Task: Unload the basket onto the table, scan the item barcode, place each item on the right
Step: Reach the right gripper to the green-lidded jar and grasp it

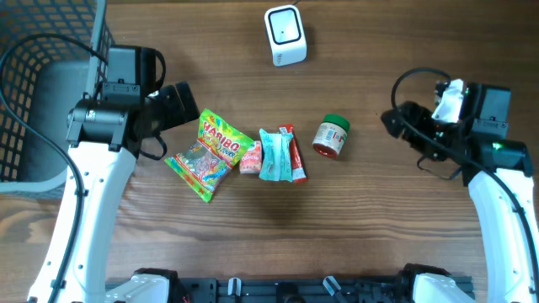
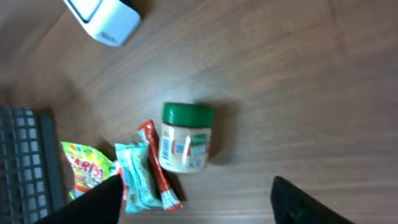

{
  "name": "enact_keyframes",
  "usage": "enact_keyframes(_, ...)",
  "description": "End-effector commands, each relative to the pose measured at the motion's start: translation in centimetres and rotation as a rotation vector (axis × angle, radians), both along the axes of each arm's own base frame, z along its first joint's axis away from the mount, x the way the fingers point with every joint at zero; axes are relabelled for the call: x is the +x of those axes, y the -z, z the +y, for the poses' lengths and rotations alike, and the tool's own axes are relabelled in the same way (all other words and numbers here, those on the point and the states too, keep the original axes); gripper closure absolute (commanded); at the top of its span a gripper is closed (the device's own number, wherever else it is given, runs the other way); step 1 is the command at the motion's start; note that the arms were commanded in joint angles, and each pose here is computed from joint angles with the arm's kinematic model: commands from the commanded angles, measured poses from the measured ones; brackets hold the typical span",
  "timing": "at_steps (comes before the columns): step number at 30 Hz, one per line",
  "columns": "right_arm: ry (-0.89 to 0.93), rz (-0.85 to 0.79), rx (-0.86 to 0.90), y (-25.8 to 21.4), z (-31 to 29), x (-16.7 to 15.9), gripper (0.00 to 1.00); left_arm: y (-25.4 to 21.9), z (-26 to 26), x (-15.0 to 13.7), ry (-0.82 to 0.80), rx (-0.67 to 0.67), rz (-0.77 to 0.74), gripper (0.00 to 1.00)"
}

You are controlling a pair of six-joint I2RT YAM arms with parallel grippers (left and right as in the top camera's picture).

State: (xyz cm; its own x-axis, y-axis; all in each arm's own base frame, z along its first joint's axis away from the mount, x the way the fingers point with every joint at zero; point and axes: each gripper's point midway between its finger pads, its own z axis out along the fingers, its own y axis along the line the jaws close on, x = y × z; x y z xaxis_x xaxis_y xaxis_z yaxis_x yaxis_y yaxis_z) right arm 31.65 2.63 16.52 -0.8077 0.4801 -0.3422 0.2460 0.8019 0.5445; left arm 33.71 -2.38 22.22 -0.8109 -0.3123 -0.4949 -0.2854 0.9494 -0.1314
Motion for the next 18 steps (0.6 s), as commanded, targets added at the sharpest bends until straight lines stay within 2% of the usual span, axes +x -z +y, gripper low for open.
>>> enact_keyframes(1, 0.036, 0.059, -0.039, -1.0, -0.9, -0.6, 0.25, 0.5, -0.2, -0.1, 0.011, -0.001, 0.013, 0.0)
enact_keyframes(2, 0.024, 0.074, -0.039, -2.0, -0.8, -0.6, 0.24, 0.5, -0.2, -0.1, 0.012, -0.001, 0.013, 0.0)
enact_keyframes(5, -0.034, 0.156, -0.058, -5.3, -0.4, 0.4, 0.14, 0.5, -0.2, -0.1, 0.011, -0.001, 0.013, 0.0)
enact_keyframes(6, -0.089, 0.179, -0.062, -5.5, 1.0, 2.1, 0.07, 0.5, -0.2, -0.1, 0.012, -0.001, 0.013, 0.0)
enact_keyframes(7, -0.111, 0.189, -0.063, -5.1, 1.7, 2.8, 0.07, 0.5, -0.2, -0.1, 0.011, -0.001, 0.013, 0.0)
enact_keyframes(11, -0.211, 0.27, -0.07, 0.8, 6.5, 6.4, 0.07, 0.5, -0.2, -0.1, 0.012, -0.001, 0.013, 0.0)
enact_keyframes(13, -0.194, 0.317, -0.127, 4.3, 7.4, 7.8, 0.06, 0.5, -0.2, -0.1, 0.011, -0.001, 0.013, 0.0)
enact_keyframes(18, -0.219, 0.435, -0.135, 10.1, 8.4, 8.0, 0.05, 0.5, -0.2, -0.1, 0.011, -0.001, 0.013, 0.0)
